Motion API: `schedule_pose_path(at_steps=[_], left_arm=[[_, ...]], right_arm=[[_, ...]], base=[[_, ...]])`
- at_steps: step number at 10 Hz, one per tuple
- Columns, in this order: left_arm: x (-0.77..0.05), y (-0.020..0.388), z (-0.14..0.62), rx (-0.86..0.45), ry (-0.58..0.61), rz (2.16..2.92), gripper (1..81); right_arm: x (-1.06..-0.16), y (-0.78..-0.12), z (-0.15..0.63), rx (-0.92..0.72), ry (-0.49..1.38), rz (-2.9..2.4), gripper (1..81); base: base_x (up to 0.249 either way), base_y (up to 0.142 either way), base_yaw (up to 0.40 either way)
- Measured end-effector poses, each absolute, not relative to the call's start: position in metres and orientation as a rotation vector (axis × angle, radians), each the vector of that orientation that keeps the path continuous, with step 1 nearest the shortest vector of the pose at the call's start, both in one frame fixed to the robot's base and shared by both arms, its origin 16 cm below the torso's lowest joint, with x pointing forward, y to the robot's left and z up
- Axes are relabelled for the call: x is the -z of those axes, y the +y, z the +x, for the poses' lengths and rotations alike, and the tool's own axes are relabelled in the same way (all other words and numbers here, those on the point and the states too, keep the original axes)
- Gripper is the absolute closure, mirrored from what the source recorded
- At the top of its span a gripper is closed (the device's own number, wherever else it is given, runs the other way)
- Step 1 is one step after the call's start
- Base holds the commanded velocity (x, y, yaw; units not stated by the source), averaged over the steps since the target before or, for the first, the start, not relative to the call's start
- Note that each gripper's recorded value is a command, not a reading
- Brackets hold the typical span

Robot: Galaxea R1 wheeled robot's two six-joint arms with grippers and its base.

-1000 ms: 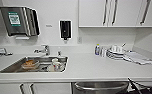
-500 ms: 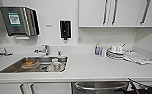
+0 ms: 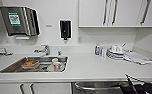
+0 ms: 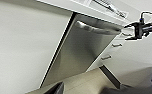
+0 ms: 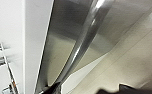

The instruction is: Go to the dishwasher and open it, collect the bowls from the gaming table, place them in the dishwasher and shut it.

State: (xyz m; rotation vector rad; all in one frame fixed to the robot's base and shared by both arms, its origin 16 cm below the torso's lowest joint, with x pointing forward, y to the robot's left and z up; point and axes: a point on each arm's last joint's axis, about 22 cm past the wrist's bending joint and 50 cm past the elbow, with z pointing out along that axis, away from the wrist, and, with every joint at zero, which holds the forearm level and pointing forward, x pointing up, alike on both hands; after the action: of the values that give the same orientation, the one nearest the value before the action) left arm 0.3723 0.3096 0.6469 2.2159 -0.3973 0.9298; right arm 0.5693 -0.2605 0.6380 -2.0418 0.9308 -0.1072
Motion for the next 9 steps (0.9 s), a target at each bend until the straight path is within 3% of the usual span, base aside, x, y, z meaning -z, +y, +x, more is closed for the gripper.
schedule_pose_path(at_steps=[3,9], left_arm=[[-0.645,0.312,0.374,-0.932,-0.395,2.221,1.0],[-0.643,0.315,0.376,-0.936,-0.391,2.228,1.0]], right_arm=[[-0.624,-0.266,0.582,0.055,1.077,-1.994,1.0],[-0.596,-0.223,0.591,-0.015,1.067,-2.001,1.0]], base=[[0.0,0.0,0.0],[0.0,0.0,0.0]])
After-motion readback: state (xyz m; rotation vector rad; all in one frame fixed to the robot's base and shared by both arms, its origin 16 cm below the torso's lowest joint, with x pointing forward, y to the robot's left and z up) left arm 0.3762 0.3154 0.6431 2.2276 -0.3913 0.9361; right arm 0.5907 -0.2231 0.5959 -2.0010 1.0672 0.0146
